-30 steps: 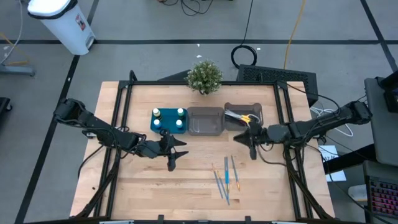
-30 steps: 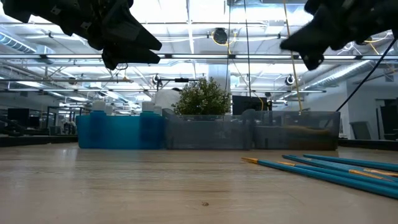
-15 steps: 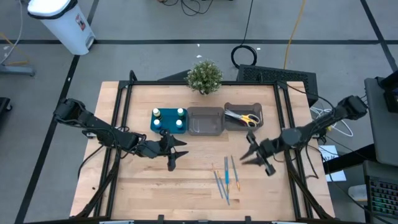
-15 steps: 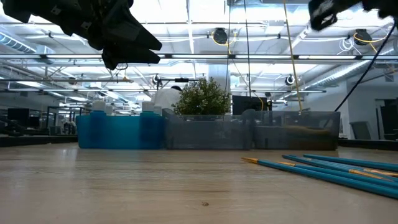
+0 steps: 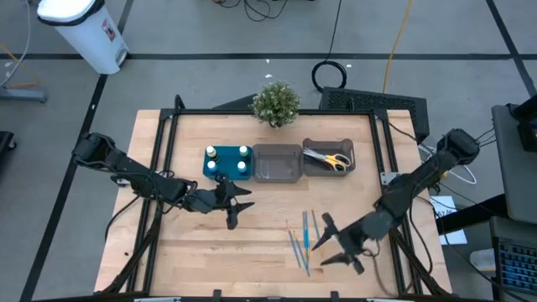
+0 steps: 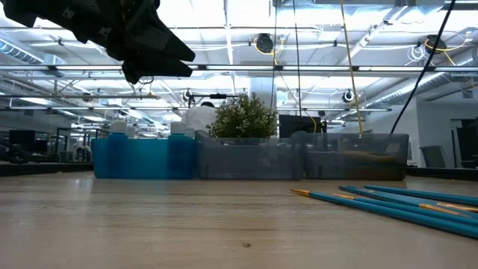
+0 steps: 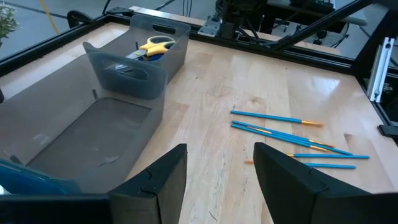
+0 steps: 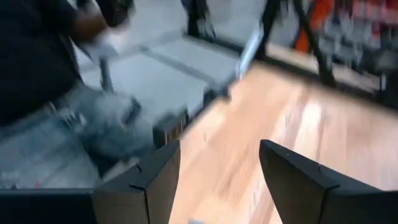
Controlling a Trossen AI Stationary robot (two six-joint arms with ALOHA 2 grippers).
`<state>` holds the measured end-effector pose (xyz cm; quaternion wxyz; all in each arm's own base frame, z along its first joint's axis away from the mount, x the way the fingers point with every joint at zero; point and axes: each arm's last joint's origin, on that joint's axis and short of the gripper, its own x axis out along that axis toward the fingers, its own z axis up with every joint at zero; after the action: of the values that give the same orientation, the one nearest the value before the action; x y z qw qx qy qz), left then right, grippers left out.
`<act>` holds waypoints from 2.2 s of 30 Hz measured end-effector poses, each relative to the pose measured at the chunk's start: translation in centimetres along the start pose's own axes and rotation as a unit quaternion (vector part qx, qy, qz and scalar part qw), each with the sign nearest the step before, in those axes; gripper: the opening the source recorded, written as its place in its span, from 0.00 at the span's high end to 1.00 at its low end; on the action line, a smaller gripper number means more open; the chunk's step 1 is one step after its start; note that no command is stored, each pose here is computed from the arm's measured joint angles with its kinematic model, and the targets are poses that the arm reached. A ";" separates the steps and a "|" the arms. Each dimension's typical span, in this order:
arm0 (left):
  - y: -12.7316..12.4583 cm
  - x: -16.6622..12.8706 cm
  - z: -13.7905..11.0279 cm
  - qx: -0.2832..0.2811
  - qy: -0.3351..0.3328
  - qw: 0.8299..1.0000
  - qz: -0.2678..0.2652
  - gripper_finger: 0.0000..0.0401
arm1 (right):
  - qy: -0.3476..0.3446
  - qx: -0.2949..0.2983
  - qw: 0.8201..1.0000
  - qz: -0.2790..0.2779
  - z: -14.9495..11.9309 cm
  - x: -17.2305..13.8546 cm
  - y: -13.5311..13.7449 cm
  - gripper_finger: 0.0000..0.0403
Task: Pick & Place Paint Supplies
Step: Put the paint brush into the left black bin
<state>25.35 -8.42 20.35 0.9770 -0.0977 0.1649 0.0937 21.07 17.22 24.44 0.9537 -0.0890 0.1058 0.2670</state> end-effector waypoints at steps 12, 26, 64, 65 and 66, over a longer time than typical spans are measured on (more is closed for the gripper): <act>0.0 0.0 0.0 -0.004 0.000 1.000 0.000 0.52 | 0.229 0.162 0.958 -0.062 -6.9 4.2 2.1 0.53; 0.0 0.0 0.0 -0.007 0.000 1.000 -0.001 0.52 | 0.362 0.264 0.891 -0.077 -10.7 4.3 2.5 0.65; 0.0 0.0 0.0 -0.018 0.002 1.000 -0.001 0.52 | 0.477 0.323 0.768 -0.279 -11.2 -2.6 2.1 0.77; 0.0 0.0 0.0 -0.017 0.002 1.000 -0.001 0.52 | 0.479 0.322 0.768 -0.278 -11.2 -2.7 2.0 0.77; 0.0 0.0 0.0 -0.018 0.002 1.000 -0.001 0.52 | 0.481 0.320 0.768 -0.278 -11.2 -2.8 2.0 0.77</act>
<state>25.35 -8.43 20.33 0.9749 -0.1151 0.1648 0.0957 15.92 15.00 14.17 0.7838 0.0791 0.6006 -0.1367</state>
